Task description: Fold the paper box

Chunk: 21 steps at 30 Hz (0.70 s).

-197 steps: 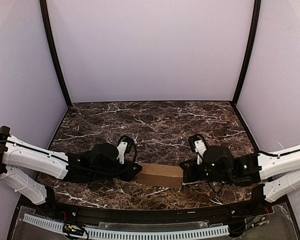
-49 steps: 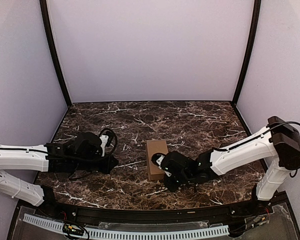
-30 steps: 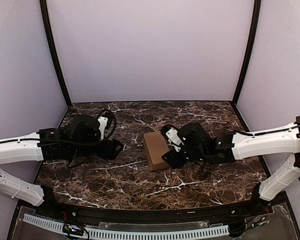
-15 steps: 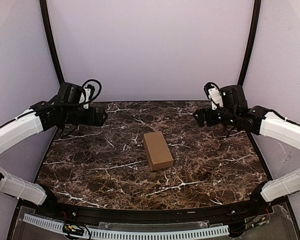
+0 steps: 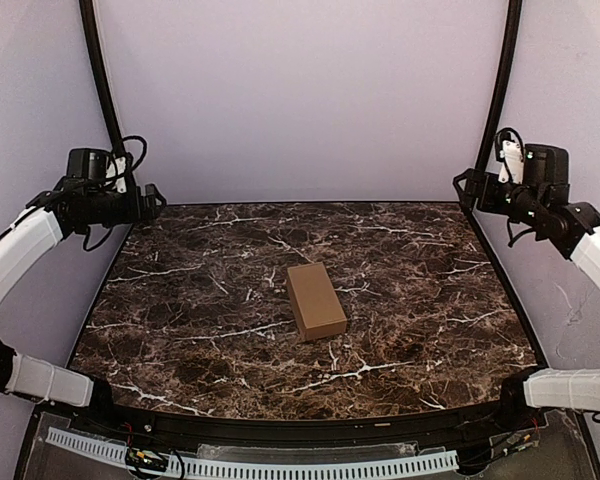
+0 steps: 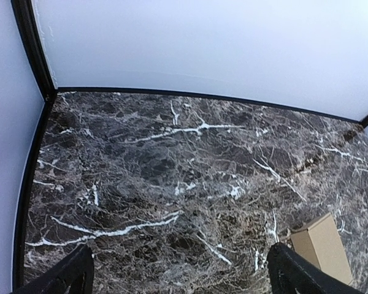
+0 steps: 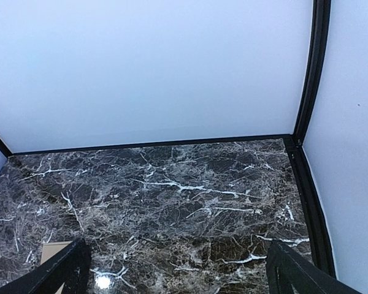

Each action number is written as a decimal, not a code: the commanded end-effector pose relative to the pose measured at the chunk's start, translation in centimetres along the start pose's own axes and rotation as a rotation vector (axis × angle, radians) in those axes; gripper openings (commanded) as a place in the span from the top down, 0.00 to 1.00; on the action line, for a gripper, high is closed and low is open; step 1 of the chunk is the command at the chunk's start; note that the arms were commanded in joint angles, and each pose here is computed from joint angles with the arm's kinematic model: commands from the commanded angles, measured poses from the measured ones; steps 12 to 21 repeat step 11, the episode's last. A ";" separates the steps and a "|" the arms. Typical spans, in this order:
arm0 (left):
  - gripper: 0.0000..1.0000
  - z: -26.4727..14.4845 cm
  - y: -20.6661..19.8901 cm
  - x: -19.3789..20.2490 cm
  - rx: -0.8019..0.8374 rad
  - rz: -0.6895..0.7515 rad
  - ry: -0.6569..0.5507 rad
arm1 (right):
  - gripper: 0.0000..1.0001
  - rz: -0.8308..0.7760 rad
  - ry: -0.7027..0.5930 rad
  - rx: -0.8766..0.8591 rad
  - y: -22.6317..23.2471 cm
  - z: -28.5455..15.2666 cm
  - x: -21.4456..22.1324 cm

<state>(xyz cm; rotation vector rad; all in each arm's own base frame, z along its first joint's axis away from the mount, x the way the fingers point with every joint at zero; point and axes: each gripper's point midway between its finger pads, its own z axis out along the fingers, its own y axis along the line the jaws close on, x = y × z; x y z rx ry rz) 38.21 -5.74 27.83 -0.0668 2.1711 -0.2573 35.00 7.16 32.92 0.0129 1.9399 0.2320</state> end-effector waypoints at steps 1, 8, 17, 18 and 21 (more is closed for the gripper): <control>0.01 -1.6 -1.3 1.9 0.102 0.034 -0.033 | 0.01 0.023 -0.025 -0.005 -0.3 -1.6 0.9; 0.01 -2.9 -2.5 2.3 0.175 0.049 -0.065 | 0.01 -0.049 -0.046 -0.103 1.2 -2.9 1.5; 0.01 -3.1 -2.6 2.1 0.183 0.051 -0.078 | 0.02 -0.016 -0.050 -0.068 0.5 -2.8 1.6; 0.01 -3.1 -2.6 2.1 0.183 0.051 -0.078 | 0.02 -0.016 -0.050 -0.068 0.5 -2.8 1.6; 0.01 -3.1 -2.6 2.1 0.183 0.051 -0.078 | 0.02 -0.016 -0.050 -0.068 0.5 -2.8 1.6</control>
